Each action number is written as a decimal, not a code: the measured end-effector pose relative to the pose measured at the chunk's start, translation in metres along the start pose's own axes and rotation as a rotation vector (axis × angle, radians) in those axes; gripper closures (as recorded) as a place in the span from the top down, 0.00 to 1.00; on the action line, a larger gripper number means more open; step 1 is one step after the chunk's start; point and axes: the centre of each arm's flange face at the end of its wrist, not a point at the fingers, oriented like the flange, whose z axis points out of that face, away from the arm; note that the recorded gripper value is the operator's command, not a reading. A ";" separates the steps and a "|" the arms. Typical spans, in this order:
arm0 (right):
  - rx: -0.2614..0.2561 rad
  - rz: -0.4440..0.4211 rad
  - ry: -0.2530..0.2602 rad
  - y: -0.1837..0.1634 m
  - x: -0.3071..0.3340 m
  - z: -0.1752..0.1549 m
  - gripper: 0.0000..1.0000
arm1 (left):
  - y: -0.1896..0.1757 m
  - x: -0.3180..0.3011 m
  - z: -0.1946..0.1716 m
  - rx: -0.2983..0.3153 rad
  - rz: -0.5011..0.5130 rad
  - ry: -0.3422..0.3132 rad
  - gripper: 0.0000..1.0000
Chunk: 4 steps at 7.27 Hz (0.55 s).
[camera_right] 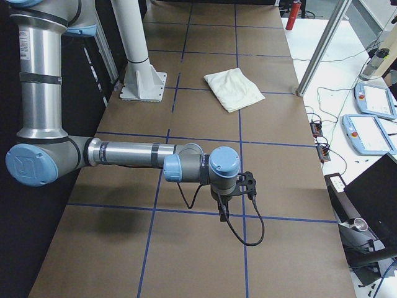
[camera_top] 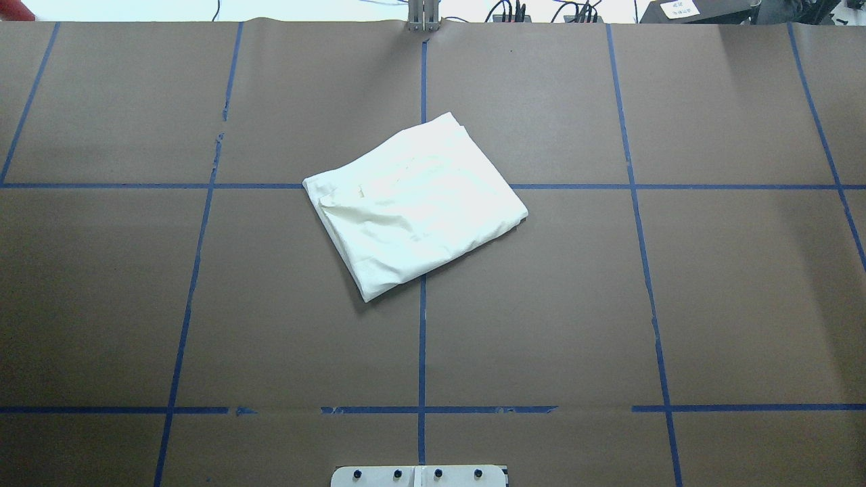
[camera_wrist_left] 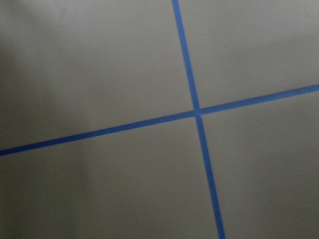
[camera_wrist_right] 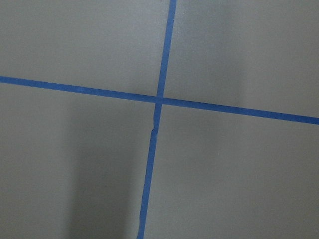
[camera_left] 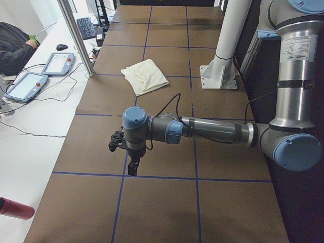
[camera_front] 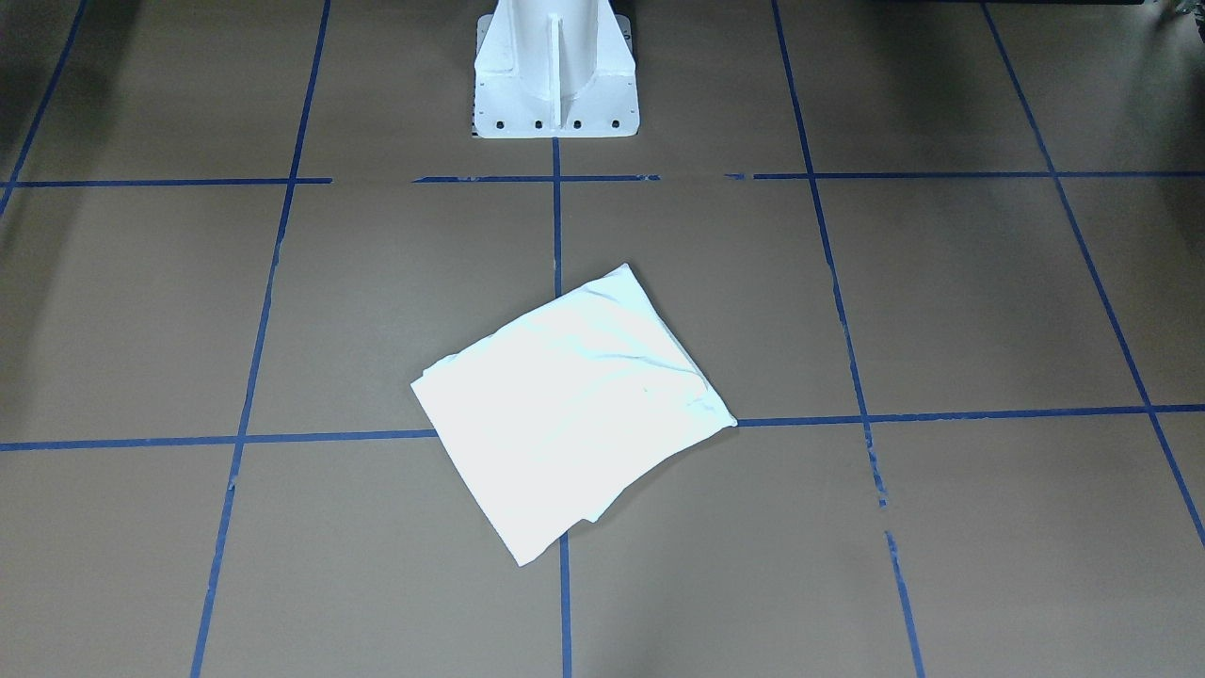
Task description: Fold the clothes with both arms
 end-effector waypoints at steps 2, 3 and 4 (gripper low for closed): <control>0.002 0.007 0.000 -0.001 0.000 0.000 1.00 | 0.002 0.002 -0.001 0.000 0.002 0.013 1.00; 0.004 0.020 -0.002 -0.001 -0.001 -0.001 1.00 | 0.002 0.003 -0.001 0.001 0.002 0.014 1.00; 0.006 0.031 -0.013 -0.001 -0.002 -0.001 1.00 | 0.002 0.003 -0.001 0.002 0.003 0.015 1.00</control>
